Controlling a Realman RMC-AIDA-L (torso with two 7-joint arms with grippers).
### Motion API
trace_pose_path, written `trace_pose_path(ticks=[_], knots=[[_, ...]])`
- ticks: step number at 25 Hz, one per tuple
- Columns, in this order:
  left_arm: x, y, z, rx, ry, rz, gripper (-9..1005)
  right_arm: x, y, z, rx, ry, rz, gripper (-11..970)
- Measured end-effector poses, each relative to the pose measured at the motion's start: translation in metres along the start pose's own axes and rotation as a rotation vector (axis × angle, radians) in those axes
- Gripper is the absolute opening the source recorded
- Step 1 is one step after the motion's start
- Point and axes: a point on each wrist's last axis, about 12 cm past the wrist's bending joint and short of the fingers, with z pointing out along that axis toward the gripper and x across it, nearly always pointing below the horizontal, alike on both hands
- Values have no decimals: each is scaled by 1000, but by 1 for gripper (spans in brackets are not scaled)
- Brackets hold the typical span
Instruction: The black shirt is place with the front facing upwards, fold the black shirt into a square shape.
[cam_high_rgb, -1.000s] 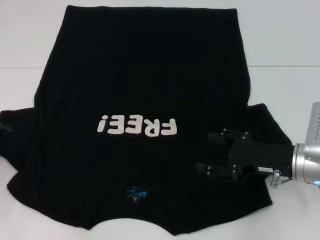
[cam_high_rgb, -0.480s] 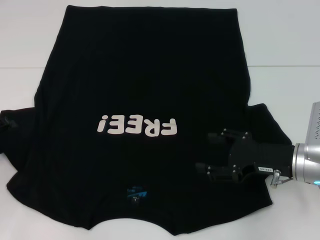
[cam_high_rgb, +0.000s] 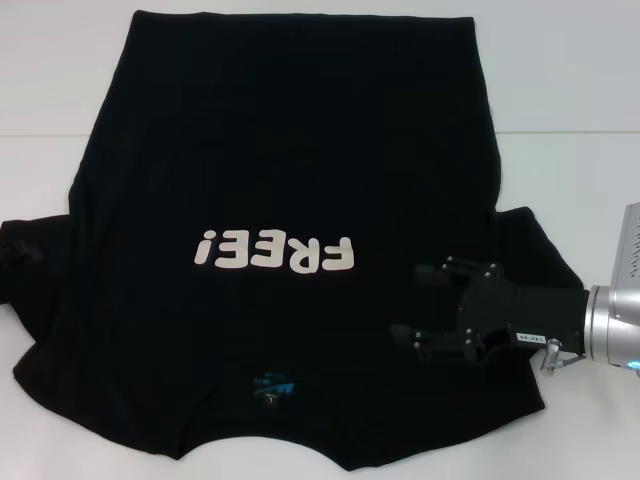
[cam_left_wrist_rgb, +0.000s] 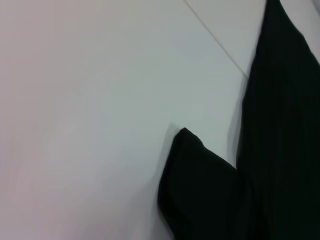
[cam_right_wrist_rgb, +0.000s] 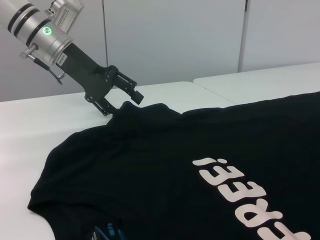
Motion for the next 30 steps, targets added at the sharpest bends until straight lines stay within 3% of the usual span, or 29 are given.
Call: trace_pose_path(ticks=[4, 14, 25, 30], knots=[[-1, -3, 0, -13, 6, 43, 847, 0, 0, 0, -2, -2, -1, 891], [-2, -3, 0, -21, -4, 68, 432, -1, 0, 0, -3, -4, -1, 890], [-4, -3, -1, -22, -10, 75, 185, 0, 0, 0, -3, 0, -2, 890], [-6, -4, -3, -20, -14, 82, 17, 0, 0, 0, -3, 1, -1, 889]])
